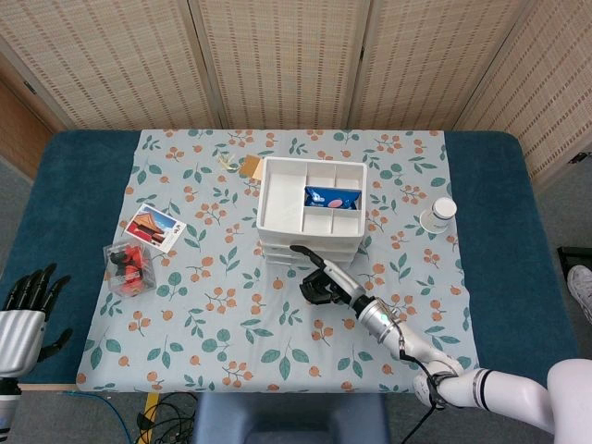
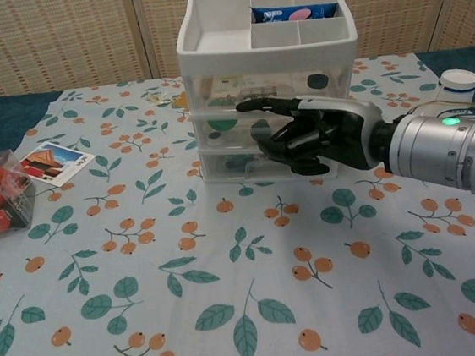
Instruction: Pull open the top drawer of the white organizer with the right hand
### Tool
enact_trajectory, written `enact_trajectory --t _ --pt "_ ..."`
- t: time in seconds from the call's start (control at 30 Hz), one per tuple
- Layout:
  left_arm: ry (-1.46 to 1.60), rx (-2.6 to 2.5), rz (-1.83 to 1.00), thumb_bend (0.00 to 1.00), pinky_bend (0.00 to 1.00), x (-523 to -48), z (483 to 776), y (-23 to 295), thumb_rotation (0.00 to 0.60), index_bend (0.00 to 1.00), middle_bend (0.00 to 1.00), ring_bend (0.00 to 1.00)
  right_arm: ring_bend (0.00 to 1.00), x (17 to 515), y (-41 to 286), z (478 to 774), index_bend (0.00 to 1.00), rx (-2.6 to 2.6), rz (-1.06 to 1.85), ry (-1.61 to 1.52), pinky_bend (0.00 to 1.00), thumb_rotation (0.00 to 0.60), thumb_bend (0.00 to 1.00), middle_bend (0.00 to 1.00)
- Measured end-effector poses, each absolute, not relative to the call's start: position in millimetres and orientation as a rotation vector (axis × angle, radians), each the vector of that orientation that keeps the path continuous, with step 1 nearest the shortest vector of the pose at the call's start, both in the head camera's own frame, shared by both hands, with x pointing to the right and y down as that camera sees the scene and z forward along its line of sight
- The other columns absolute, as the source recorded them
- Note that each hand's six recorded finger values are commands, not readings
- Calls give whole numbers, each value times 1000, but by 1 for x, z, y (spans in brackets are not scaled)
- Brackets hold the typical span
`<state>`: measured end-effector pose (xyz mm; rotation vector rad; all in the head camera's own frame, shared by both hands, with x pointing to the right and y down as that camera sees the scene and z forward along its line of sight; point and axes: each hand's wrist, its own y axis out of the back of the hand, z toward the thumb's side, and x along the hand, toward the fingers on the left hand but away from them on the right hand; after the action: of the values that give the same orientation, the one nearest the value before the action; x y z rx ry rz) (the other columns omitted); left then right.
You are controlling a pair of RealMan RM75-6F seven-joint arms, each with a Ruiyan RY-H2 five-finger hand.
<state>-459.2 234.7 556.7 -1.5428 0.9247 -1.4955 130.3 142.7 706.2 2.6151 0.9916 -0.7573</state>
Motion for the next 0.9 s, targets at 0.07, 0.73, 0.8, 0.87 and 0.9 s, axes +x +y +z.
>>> enact_trajectory --t 0.07,0.73,0.8,0.87,0.9 --pt "923 -1544 -1495 230 84 -459 557 234 600 129 19 9 929 130 142 706 0 2616 -755 998 927 600 557 837" --pt "918 -1553 -1498 230 84 -459 560 235 600 129 19 9 929 136 142 707 0 2615 -765 1022 927 600 562 836" --pt "918 -1552 -1497 231 84 -459 560 235 600 129 19 9 929 134 140 707 0 2620 -766 1018 927 600 564 836" --pt "919 -1553 -1497 231 84 -459 560 235 600 129 19 9 929 132 140 708 0 2624 -767 1013 927 600 565 836" --pt "918 -1553 -1497 231 84 -458 560 235 600 129 19 9 929 131 139 708 0 2627 -769 1010 927 600 566 836"
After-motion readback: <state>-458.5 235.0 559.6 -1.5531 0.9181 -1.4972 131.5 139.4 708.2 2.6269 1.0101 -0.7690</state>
